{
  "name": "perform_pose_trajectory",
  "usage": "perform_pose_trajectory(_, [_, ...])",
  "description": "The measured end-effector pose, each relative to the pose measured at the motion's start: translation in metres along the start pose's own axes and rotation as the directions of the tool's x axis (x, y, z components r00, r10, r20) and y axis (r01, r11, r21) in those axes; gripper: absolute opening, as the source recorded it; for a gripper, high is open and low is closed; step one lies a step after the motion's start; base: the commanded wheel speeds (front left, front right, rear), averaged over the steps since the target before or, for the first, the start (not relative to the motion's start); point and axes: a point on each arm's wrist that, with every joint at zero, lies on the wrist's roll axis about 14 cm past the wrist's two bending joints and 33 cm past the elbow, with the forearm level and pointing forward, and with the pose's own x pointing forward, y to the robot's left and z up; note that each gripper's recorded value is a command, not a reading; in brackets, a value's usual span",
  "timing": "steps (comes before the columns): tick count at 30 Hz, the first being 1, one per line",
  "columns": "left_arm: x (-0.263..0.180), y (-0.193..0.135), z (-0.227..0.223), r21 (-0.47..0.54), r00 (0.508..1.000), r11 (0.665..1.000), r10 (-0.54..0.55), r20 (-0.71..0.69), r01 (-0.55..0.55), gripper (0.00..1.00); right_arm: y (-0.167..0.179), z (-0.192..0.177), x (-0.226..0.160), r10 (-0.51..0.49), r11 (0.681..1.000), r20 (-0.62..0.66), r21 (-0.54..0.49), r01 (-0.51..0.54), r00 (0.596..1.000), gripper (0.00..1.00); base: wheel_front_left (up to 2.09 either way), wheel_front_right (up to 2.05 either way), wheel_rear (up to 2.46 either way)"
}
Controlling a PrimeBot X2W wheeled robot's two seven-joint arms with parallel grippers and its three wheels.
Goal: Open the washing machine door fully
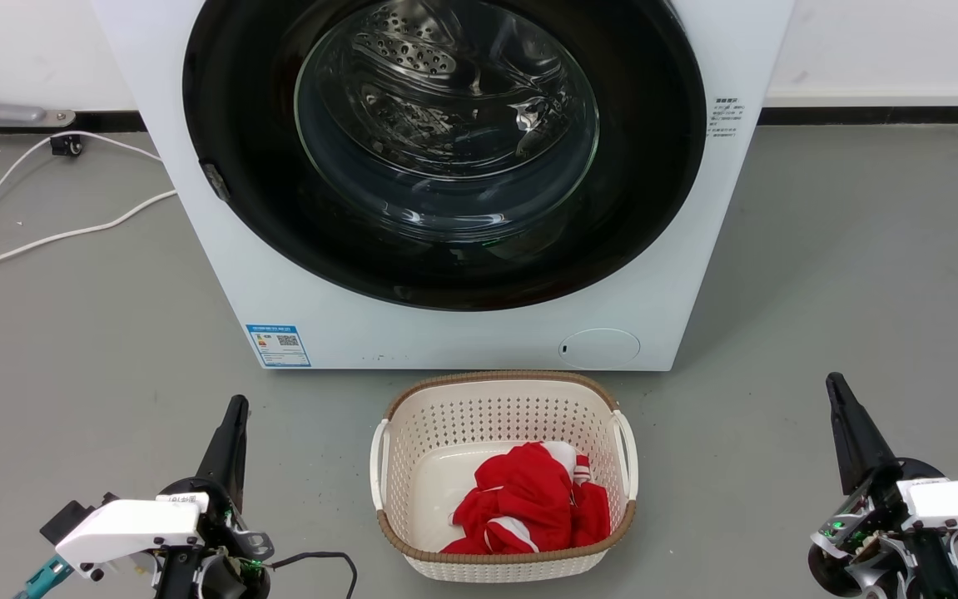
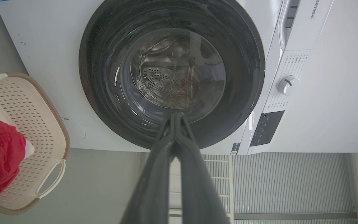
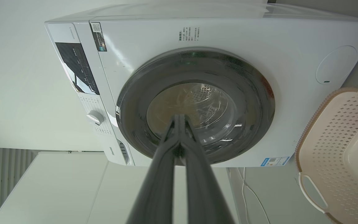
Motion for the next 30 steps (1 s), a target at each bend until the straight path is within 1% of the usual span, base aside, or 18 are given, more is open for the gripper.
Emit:
perform_pose_trajectory(6, [0.0,0.0,0.0,0.0,1.0,1.0,0.0,0.001,0.0,0.0,0.0,0.0,0.0,0.0,1.0,0.001,0.001,0.0,1.0,0.0,0.0,0.0,0.0])
perform_pose_trajectory(7, [0.0,0.0,0.0,0.0,1.0,1.0,0.0,0.001,0.0,1.0,0.0,0.0,0.0,0.0,1.0,0.001,0.001,0.0,1.0,1.0,0.0,0.0,0.0])
perform_pose_trajectory(11, [-0.006,0.013,-0.002,-0.008,0.999,0.999,0.039,-0.001,-0.039,1.0,-0.013,-0.001,-0.006,-0.037,0.999,0.005,0.006,0.037,0.999,1.0,0.0,0.0,0.0])
perform_pose_trajectory(21, [-0.004,0.003,-0.011,0.021,1.0,1.0,0.009,0.0,-0.009,1.0,-0.004,-0.001,-0.008,-0.009,1.0,0.031,-0.027,0.01,0.999,1.0,0.0,0.0,0.0])
perform_pose_trajectory(24, [-0.003,-0.001,-0.013,0.046,1.0,0.999,-0.003,-0.002,0.004,1.0,-0.002,0.0,-0.008,-0.003,0.999,0.039,-0.05,0.005,0.999,1.0,0.0,0.0,0.0])
perform_pose_trajectory(30, [-0.002,-0.016,-0.012,0.145,0.999,0.988,-0.051,0.005,0.05,1.0,0.006,0.001,-0.007,0.022,0.993,0.052,-0.118,-0.016,0.998,1.0,0.0,0.0,0.0])
